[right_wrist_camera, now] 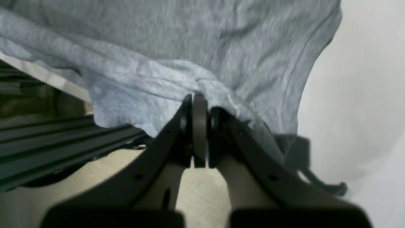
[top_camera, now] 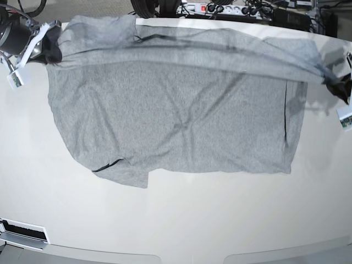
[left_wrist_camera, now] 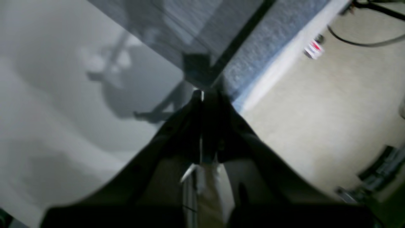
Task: Layout the t-shirt on the table in an organized manner, then fold the t-shirt properly
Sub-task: 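Lay the t-shirt flat and release both grippers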
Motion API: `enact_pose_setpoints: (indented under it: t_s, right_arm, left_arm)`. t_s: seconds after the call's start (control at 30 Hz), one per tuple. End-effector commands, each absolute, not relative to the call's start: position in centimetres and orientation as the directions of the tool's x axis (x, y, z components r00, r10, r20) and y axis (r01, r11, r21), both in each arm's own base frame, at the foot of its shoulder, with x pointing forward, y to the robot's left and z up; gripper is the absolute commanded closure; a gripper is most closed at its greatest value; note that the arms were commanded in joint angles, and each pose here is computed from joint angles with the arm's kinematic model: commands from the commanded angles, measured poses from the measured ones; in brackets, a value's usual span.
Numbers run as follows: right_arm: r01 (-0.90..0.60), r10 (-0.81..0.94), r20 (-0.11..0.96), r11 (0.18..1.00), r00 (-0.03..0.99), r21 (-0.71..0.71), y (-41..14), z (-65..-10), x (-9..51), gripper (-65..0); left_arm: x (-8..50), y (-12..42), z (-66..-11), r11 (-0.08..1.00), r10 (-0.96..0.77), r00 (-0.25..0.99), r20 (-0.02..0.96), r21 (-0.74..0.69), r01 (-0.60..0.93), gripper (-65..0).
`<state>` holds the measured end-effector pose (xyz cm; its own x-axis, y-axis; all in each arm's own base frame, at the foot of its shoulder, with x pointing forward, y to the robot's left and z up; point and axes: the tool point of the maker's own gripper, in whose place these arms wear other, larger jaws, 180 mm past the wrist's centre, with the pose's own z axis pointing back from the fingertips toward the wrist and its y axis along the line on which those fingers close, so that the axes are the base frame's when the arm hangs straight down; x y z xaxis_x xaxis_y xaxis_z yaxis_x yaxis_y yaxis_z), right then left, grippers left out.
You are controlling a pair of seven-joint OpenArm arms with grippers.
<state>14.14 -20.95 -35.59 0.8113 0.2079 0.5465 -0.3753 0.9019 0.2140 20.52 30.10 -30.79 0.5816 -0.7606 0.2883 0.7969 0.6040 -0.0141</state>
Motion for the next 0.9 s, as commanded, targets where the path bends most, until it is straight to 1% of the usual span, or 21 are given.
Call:
enact_pose_setpoints:
  t_s: [0.0,0.17,0.3,0.43,0.47,0.53,0.57,0.6,0.63,0.73,0.8,0.87]
  right_arm:
    - [-0.387,0.214,0.567,0.899,0.796,0.204,-21.1,-34.9,14.5,0.0]
    - [-0.387,0.214,0.566,0.899,0.796,0.205,-21.1,-34.9,14.5,0.0]
    - [-0.387,0.212,0.569,0.898,0.795,0.207,-21.0,-34.9,14.5,0.0]
    - [-0.387,0.21,0.571,0.898,0.793,0.207,-21.0,-34.9,14.6,-0.5]
    - [-0.388,0.211,0.572,0.898,0.793,0.206,-21.0,-34.8,14.6,-7.9]
    - [-0.389,0.212,0.574,0.898,0.791,0.204,-21.0,-34.8,14.7,-25.9]
    - [-0.383,0.206,0.577,0.901,0.79,0.203,-21.1,-34.7,14.9,-32.7]
    - [-0.372,0.198,0.581,0.907,0.79,0.197,-21.3,-34.6,15.4,-35.9]
    - [-0.365,0.196,0.584,0.912,0.788,0.186,-21.5,-34.5,15.7,-36.2]
    - [-0.354,0.191,0.597,0.92,0.779,0.167,-21.9,-34.2,16.7,-36.2]
    - [-0.353,0.174,0.605,0.916,0.777,0.19,-21.5,-34.0,16.8,-36.2]
    - [-0.375,0.185,0.583,0.9,0.792,0.223,-20.9,-34.1,16.1,-36.2]
  left_arm:
    - [21.8,30.3,-29.3,0.592,-0.771,0.556,0.311,0.027,0.806,0.0]
    - [22.5,29.4,-28.9,0.591,-0.755,0.539,0.373,0.031,0.806,0.0]
    - [23.6,29.5,-28.6,0.574,-0.769,0.497,0.402,0.092,0.814,0.0]
    - [24.1,28.8,-28.1,0.571,-0.757,0.475,0.449,0.101,0.815,0.0]
    - [24.2,28.8,-28.1,0.571,-0.758,0.474,0.449,0.104,0.814,-4.5]
    - [24.7,29.0,-27.6,0.571,-0.761,0.468,0.45,0.122,0.812,-19.9]
    - [25.1,29.1,-27.3,0.571,-0.764,0.463,0.449,0.136,0.81,-26.7]
    - [25.6,29.3,-26.9,0.571,-0.767,0.459,0.448,0.151,0.807,-31.8]
    - [26.1,29.3,-26.4,0.571,-0.768,0.45,0.456,0.169,0.803,-34.5]
    - [28.4,30.2,-24.7,0.628,-0.74,0.469,0.482,0.245,0.739,-34.7]
    - [29.1,30.5,-24.1,0.644,-0.732,0.474,0.49,0.27,0.716,-34.7]
    - [29.0,30.8,-24.1,0.646,-0.735,0.486,0.473,0.272,0.713,-34.7]
